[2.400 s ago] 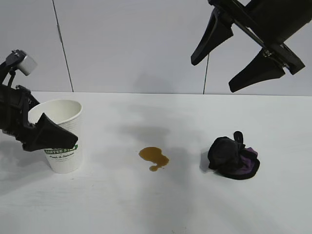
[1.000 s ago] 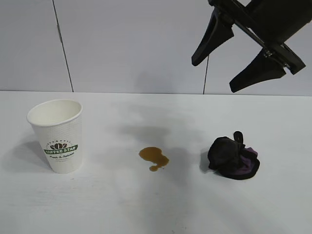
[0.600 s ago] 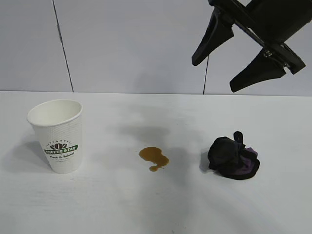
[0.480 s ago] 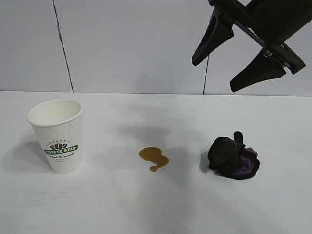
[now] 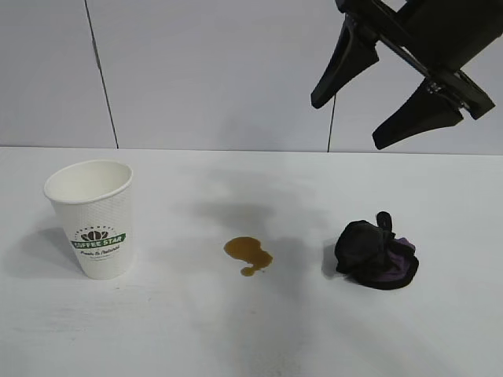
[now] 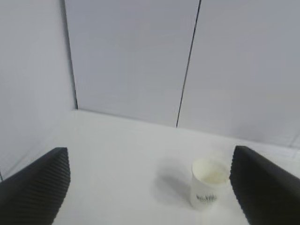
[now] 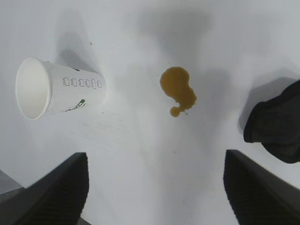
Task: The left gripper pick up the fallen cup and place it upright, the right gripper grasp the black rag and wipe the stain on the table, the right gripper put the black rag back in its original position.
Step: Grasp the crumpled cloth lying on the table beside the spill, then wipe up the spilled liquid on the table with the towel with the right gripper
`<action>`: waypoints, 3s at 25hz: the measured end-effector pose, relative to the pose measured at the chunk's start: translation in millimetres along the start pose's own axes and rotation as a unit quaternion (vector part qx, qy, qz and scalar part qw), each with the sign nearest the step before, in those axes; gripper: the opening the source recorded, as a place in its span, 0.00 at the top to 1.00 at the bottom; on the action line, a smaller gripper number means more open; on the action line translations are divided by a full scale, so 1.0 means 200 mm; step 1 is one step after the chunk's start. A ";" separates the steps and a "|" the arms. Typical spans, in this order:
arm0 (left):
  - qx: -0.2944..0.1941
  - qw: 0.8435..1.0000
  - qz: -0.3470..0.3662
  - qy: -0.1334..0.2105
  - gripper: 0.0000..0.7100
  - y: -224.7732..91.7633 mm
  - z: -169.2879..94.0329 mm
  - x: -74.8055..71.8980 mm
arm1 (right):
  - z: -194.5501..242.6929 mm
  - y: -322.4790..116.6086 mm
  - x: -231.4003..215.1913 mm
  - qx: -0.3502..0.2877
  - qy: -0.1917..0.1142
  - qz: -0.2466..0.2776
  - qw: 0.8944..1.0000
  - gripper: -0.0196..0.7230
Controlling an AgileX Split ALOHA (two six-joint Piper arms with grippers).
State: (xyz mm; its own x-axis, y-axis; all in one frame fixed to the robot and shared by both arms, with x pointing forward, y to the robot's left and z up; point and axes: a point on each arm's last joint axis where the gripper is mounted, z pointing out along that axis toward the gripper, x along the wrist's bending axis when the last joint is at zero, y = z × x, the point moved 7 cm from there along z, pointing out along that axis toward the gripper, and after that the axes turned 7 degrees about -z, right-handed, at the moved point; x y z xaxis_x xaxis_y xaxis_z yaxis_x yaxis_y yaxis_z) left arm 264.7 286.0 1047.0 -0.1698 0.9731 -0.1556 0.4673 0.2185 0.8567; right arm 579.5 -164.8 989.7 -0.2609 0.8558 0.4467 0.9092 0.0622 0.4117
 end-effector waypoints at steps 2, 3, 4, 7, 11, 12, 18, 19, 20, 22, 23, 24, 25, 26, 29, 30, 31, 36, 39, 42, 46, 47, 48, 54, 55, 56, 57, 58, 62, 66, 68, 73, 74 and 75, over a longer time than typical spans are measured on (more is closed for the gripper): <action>0.031 0.999 0.006 0.003 0.06 -0.08 0.08 0.03 | 0.00 0.00 0.00 0.000 -0.001 -0.001 1.000 0.24; 0.046 0.999 0.008 0.002 0.06 -0.11 0.11 0.04 | 0.00 0.00 0.00 0.000 -0.001 -0.001 1.000 0.24; 0.053 0.999 0.011 0.001 0.06 -0.13 0.14 0.05 | 0.00 0.00 0.00 0.002 -0.002 -0.002 1.000 0.24; 0.046 0.999 0.026 0.002 0.06 -0.13 0.17 0.07 | 0.00 -0.01 -0.01 0.005 -0.004 -0.004 1.000 0.24; 0.028 0.998 0.055 -0.003 0.06 -0.11 0.19 0.08 | 0.00 -0.02 -0.01 0.010 -0.005 -0.007 1.000 0.24; 0.024 0.998 0.062 -0.004 0.06 -0.10 0.20 0.09 | 0.00 -0.02 -0.01 0.013 -0.004 -0.007 1.000 0.24; 0.023 0.996 0.089 -0.023 0.06 -0.11 0.22 0.09 | 0.00 -0.04 -0.02 0.022 -0.012 -0.015 1.000 0.24; 0.022 0.995 0.091 -0.026 0.06 -0.10 0.22 0.09 | 0.00 -0.04 -0.03 0.024 -0.017 -0.020 0.999 0.24; 0.021 0.995 0.092 -0.029 0.06 -0.10 0.22 0.09 | 0.00 -0.04 -0.04 0.027 -0.025 -0.027 0.999 0.24; 0.021 0.995 0.093 -0.031 0.06 -0.10 0.22 0.09 | -0.01 -0.05 -0.08 0.036 -0.048 -0.046 0.997 0.24; 0.021 0.995 0.093 -0.031 0.06 -0.10 0.22 0.09 | -0.01 -0.06 -0.10 0.041 -0.061 -0.054 0.996 0.24; 0.021 0.995 0.093 -0.031 0.06 -0.10 0.22 0.09 | -0.01 -0.06 -0.12 0.043 -0.071 -0.056 0.995 0.24; 0.021 0.995 0.093 -0.031 0.07 -0.10 0.22 0.09 | -0.01 -0.07 -0.14 0.046 -0.083 -0.060 0.994 0.24; 0.021 0.995 0.093 -0.031 0.06 -0.10 0.22 0.09 | -0.02 -0.07 -0.16 0.049 -0.094 -0.063 0.992 0.24; 0.021 0.995 0.093 -0.031 0.06 -0.10 0.22 0.09 | 0.01 -0.08 -0.22 0.066 -0.121 -0.065 0.988 0.24; 0.021 0.995 0.093 -0.031 0.06 -0.10 0.22 0.09 | 0.03 -0.09 -0.24 0.076 -0.126 -0.065 0.987 0.24; 0.021 0.995 0.093 -0.031 0.06 -0.10 0.22 0.09 | 0.06 -0.10 -0.26 0.084 -0.129 -0.063 0.986 0.24; 0.021 0.995 0.093 -0.031 0.06 -0.10 0.22 0.09 | 0.25 -0.14 -0.38 0.121 -0.138 -0.041 0.982 0.24; 0.021 0.995 0.093 -0.031 0.06 -0.10 0.22 0.09 | 0.35 -0.15 -0.44 0.129 -0.143 -0.033 0.981 0.24; 0.021 0.995 0.093 -0.031 0.06 -0.10 0.22 0.09 | 0.43 -0.17 -0.48 0.137 -0.147 -0.028 0.979 0.24; 0.021 0.995 0.093 -0.031 0.06 -0.10 0.22 0.09 | 0.52 -0.18 -0.54 0.138 -0.152 -0.024 0.978 0.24; 0.021 0.995 0.093 -0.031 0.06 -0.10 0.22 0.09 | 0.53 -0.18 -0.54 0.136 -0.153 -0.024 0.979 0.24; 0.021 0.995 0.093 -0.031 0.06 -0.10 0.22 0.09 | 0.54 -0.18 -0.55 0.134 -0.154 -0.024 0.979 0.25; 0.021 0.995 0.093 -0.031 0.06 -0.10 0.22 0.09 | 0.54 -0.18 -0.57 0.133 -0.164 -0.038 0.977 0.77; 0.021 0.995 0.093 -0.031 0.06 -0.10 0.22 0.09 | 0.54 -0.17 -0.57 0.133 -0.165 -0.040 0.976 0.80; 0.021 0.995 0.093 -0.031 0.06 -0.10 0.22 0.09 | 0.54 -0.18 -0.57 0.134 -0.166 -0.041 0.976 0.80; 0.021 0.995 0.093 -0.031 0.06 -0.10 0.22 0.09 | 0.54 -0.18 -0.57 0.136 -0.166 -0.040 0.976 0.80; 0.021 0.995 0.093 -0.031 0.06 -0.10 0.22 0.09 | 0.53 -0.18 -0.57 0.138 -0.165 -0.040 0.976 0.80; 0.021 0.995 0.093 -0.031 0.06 -0.10 0.22 0.09 | 0.49 -0.19 -0.53 0.145 -0.154 -0.028 0.977 0.80; 0.021 0.995 0.093 -0.031 0.06 -0.10 0.22 0.09 | 0.39 -0.11 -0.40 0.104 -0.121 -0.020 0.987 0.80; 0.021 0.995 0.093 -0.031 0.06 -0.10 0.22 0.09 | 0.34 -0.08 -0.30 0.082 -0.101 -0.033 0.991 0.80; 0.021 0.995 0.093 -0.031 0.06 -0.10 0.22 0.09 | 0.34 -0.08 -0.03 0.065 -0.052 -0.072 0.994 0.80; 0.021 0.995 0.093 -0.031 0.06 -0.10 0.22 0.09 | 0.36 -0.09 0.02 0.065 -0.046 -0.085 0.993 0.80; 0.021 0.995 0.093 -0.031 0.06 -0.10 0.22 0.09 | 0.38 -0.10 0.08 0.060 -0.041 -0.099 0.992 0.80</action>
State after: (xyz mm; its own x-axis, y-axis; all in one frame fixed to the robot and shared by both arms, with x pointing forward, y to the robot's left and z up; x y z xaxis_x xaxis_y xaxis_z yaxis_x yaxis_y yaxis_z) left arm 290.9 301.7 1004.8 -0.0226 0.9994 -0.0271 0.5217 0.0349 0.8524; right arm 582.1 -113.3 927.2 -0.4164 0.8587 0.2989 0.8759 0.2908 0.3849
